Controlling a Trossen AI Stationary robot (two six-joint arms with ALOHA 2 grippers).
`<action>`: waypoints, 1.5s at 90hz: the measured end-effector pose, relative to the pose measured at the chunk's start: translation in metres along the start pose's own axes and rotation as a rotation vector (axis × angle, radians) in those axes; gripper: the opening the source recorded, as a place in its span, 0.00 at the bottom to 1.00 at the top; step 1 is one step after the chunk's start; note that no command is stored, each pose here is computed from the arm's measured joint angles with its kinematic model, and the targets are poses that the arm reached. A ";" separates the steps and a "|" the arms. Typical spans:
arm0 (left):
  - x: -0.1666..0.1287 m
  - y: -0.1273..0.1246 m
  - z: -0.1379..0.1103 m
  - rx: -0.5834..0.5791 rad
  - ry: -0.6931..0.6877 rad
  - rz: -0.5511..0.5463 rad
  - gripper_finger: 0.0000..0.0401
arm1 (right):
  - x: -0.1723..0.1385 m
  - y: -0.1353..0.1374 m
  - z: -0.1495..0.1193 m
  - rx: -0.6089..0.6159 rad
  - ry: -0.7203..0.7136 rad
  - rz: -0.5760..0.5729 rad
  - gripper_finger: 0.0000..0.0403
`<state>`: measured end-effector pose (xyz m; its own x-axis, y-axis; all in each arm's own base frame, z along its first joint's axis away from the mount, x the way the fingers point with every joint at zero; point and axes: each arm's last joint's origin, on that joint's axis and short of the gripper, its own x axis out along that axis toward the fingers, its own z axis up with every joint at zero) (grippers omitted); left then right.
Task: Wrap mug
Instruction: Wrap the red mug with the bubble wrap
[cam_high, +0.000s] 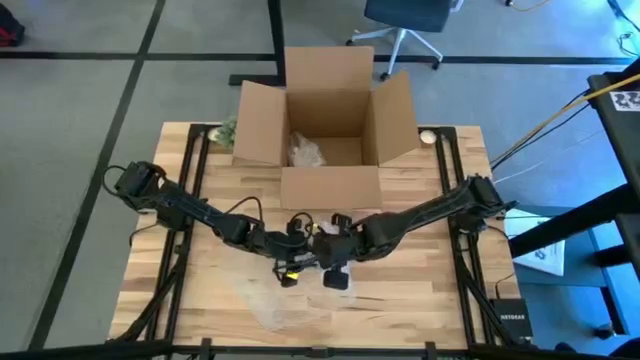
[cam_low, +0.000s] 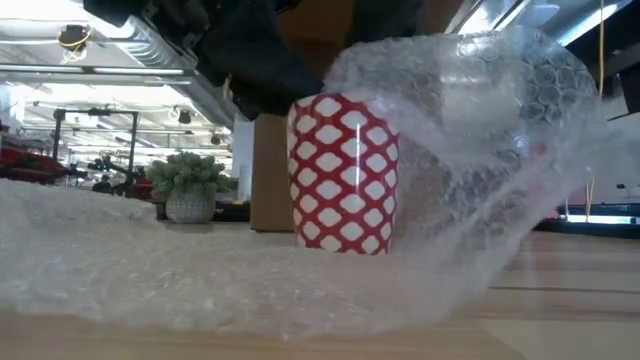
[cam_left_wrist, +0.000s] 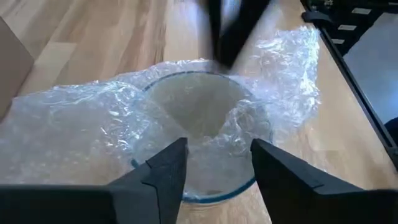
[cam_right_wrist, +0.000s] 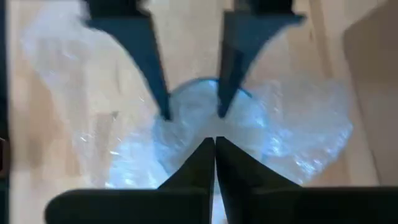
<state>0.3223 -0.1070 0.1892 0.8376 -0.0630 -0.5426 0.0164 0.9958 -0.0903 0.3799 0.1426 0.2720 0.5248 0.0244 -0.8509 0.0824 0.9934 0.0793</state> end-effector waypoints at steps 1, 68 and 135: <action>0.000 0.000 0.000 0.000 0.000 0.000 0.41 | 0.001 0.001 -0.001 0.000 -0.002 0.003 0.00; -0.002 -0.002 0.005 -0.012 -0.029 -0.015 0.41 | 0.050 -0.006 -0.011 -0.020 0.038 -0.011 0.00; 0.000 0.000 0.001 -0.002 -0.003 -0.007 0.41 | 0.028 -0.049 -0.025 0.076 -0.029 -0.270 0.00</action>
<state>0.3224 -0.1074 0.1898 0.8390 -0.0695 -0.5396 0.0207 0.9952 -0.0959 0.3693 0.0973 0.2317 0.4991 -0.2444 -0.8314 0.2851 0.9523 -0.1087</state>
